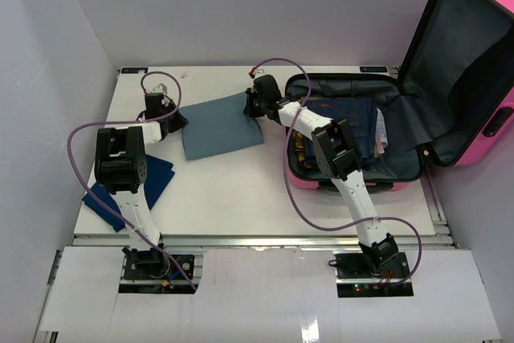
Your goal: Pack the luggage
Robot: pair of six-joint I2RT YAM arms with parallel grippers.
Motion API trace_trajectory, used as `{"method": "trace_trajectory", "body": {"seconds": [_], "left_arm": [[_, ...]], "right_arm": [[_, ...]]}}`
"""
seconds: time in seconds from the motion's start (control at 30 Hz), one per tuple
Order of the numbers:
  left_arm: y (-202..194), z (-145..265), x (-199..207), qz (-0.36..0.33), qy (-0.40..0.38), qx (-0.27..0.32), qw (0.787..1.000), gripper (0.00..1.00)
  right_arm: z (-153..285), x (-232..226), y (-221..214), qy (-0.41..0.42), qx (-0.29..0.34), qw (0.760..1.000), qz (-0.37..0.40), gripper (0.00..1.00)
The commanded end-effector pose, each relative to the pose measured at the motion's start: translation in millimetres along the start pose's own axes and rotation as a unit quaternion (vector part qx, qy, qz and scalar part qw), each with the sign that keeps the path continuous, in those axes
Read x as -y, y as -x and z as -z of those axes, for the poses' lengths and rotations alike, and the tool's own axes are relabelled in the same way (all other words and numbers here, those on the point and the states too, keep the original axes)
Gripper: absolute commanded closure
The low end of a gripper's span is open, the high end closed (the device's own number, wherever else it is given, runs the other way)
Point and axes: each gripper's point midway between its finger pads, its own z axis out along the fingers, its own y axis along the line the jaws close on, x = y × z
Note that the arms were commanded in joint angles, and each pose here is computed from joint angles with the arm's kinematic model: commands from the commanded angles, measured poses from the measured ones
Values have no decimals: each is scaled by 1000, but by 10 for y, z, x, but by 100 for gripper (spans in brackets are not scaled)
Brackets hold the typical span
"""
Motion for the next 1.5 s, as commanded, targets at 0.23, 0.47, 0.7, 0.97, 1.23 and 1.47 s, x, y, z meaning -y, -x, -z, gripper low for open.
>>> {"method": "trace_trajectory", "body": {"seconds": [0.23, 0.47, 0.7, 0.97, 1.23, 1.47], "left_arm": [[-154, 372, 489, -23, -33, -12, 999, 100], [-84, 576, 703, -35, -25, 6, 999, 100], [-15, 835, 934, -53, -33, 22, 998, 100], [186, 1185, 1326, -63, -62, 58, 994, 100], [218, 1501, 1916, -88, -112, 68, 988, 100], [300, 1862, 2588, -106, -157, 96, 977, 100]], "right_arm": [[933, -46, 272, -83, 18, 993, 81, 92], [1234, -343, 409, -76, 43, 990, 108, 92], [1416, -543, 445, -85, 50, 988, 122, 92], [1967, -518, 686, -119, 84, 981, 125, 92], [2644, -476, 907, -135, 122, 975, 126, 92], [3258, -292, 1129, -182, 171, 961, 119, 92]]}}
